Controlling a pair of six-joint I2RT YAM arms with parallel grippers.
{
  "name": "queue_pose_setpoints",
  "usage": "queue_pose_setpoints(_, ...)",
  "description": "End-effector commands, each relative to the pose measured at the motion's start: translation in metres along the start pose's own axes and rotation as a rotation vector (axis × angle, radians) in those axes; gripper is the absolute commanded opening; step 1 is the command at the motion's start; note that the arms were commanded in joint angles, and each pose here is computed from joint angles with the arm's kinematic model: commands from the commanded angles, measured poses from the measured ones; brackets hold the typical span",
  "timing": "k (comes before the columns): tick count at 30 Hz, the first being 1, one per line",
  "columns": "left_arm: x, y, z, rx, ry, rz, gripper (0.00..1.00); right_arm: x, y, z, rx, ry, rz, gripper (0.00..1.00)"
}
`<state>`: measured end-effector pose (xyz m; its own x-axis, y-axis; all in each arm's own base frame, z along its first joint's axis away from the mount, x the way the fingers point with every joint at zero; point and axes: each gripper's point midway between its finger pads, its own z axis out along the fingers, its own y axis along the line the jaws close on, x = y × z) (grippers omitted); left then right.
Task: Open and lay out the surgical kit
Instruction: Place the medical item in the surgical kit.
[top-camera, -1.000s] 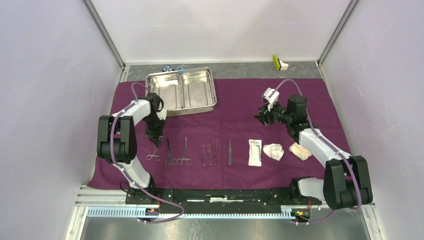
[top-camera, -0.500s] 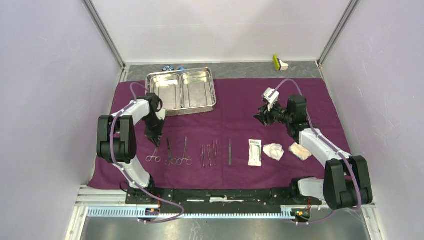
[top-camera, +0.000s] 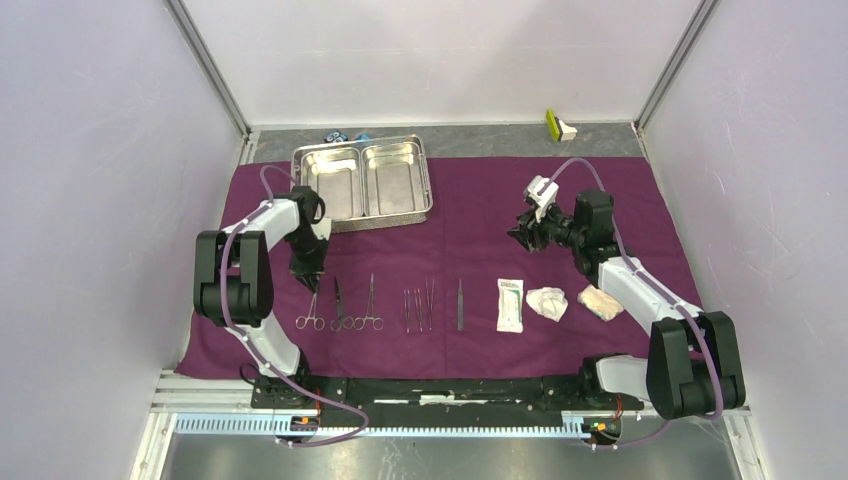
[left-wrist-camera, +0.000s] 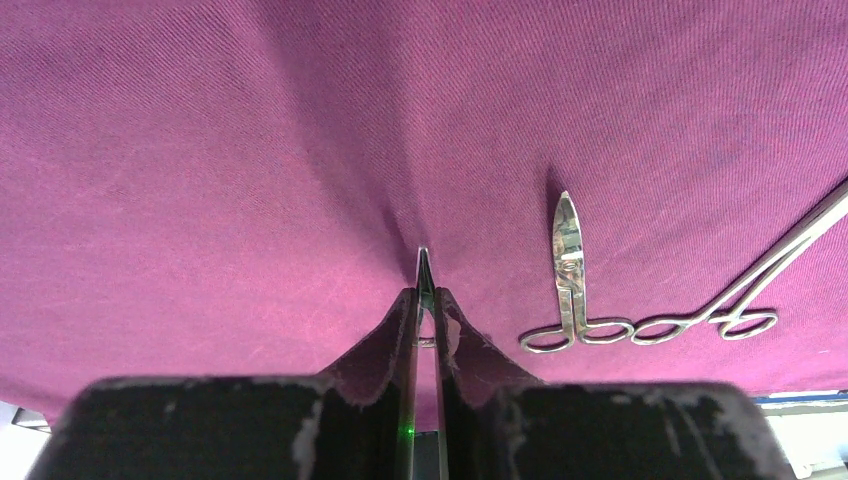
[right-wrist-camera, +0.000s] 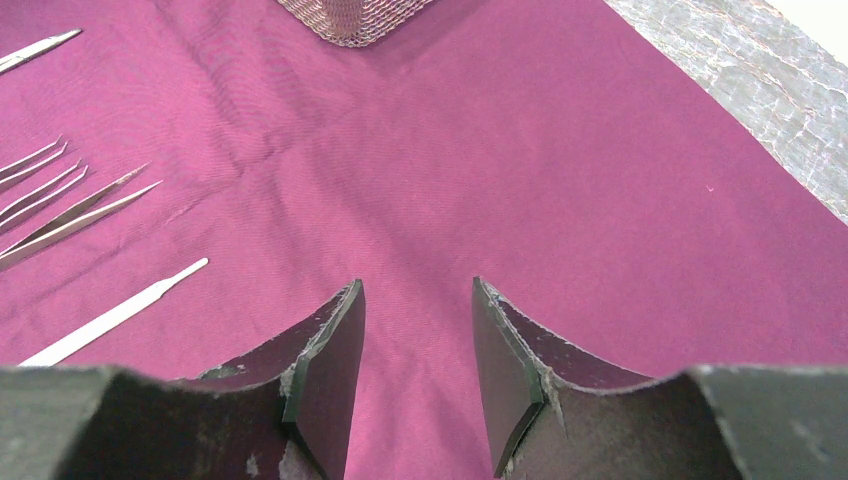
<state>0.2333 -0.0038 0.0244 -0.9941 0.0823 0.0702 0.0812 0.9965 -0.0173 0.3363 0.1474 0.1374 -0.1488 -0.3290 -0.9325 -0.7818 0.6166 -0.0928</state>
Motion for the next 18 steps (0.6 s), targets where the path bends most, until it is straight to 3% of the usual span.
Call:
queue_pose_setpoints(1,-0.003,0.002,-0.005,0.002,-0.016,-0.004,0.16,-0.008,0.000,-0.001,0.000,-0.025,-0.032,0.50)
queue_pose_setpoints(11,-0.011,0.004,-0.008,-0.004,-0.039,-0.005,0.09,-0.007,0.001,-0.001,-0.003,-0.026,-0.032,0.50)
queue_pose_setpoints(18,-0.018,0.005,-0.013,-0.007,-0.059,-0.006,0.12,-0.006,0.001,0.000,-0.005,-0.023,-0.029,0.50)
